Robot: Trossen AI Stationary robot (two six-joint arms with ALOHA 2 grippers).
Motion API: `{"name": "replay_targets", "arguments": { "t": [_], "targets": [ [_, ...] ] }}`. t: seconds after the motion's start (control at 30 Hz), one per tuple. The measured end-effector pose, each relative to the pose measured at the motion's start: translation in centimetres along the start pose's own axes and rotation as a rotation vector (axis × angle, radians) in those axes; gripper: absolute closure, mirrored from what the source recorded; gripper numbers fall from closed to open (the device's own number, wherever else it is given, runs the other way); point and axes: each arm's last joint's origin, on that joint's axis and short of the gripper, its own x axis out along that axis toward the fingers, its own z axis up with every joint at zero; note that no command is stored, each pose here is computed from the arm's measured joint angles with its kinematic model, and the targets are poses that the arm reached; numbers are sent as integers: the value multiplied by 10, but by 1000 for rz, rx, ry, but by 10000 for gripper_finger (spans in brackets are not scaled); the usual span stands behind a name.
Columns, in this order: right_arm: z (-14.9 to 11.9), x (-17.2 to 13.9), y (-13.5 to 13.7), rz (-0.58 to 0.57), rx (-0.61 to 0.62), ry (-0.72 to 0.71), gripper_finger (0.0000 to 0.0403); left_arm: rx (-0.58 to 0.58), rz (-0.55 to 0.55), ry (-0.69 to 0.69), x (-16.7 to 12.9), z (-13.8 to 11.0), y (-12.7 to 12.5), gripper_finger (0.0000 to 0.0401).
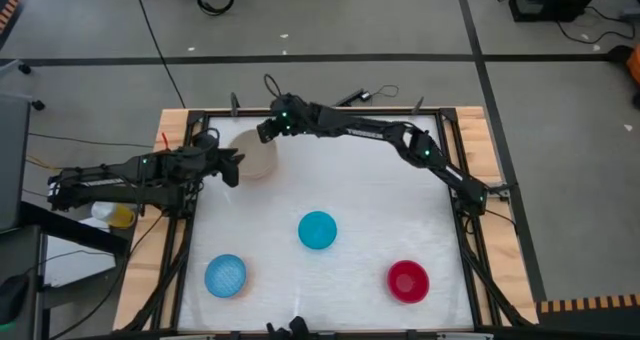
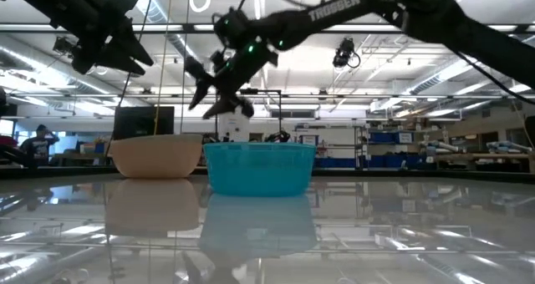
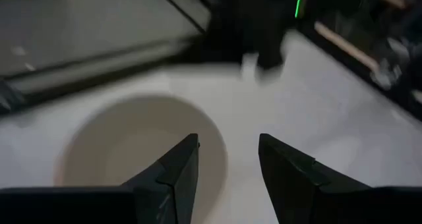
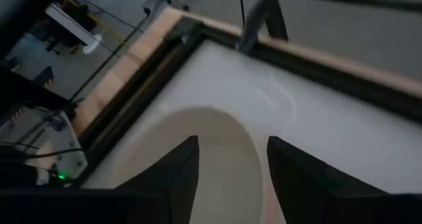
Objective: Nest bowls inside each other
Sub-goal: Stack the gray bowl on top of the orange bowl, then stack the blue bowl on top of the gray bowl
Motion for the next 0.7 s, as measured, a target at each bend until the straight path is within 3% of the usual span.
{"name": "replay_targets", "arguments": {
  "t": [0.13, 0.33, 0.5, 0.7],
  "targets": [
    [21, -42, 8, -38, -92, 21, 218, 45, -90, 200, -1, -12, 2, 239],
    [25, -116, 17, -168, -309, 208, 219, 65, -350, 589, -9, -31, 2, 239],
    [0, -160, 24, -226, -357, 380, 219, 136, -370, 675, -14, -39, 3, 239],
    [-67, -193, 40, -231, -323, 536, 219, 222, -416, 660, -16, -40, -1, 239]
  ]
}}
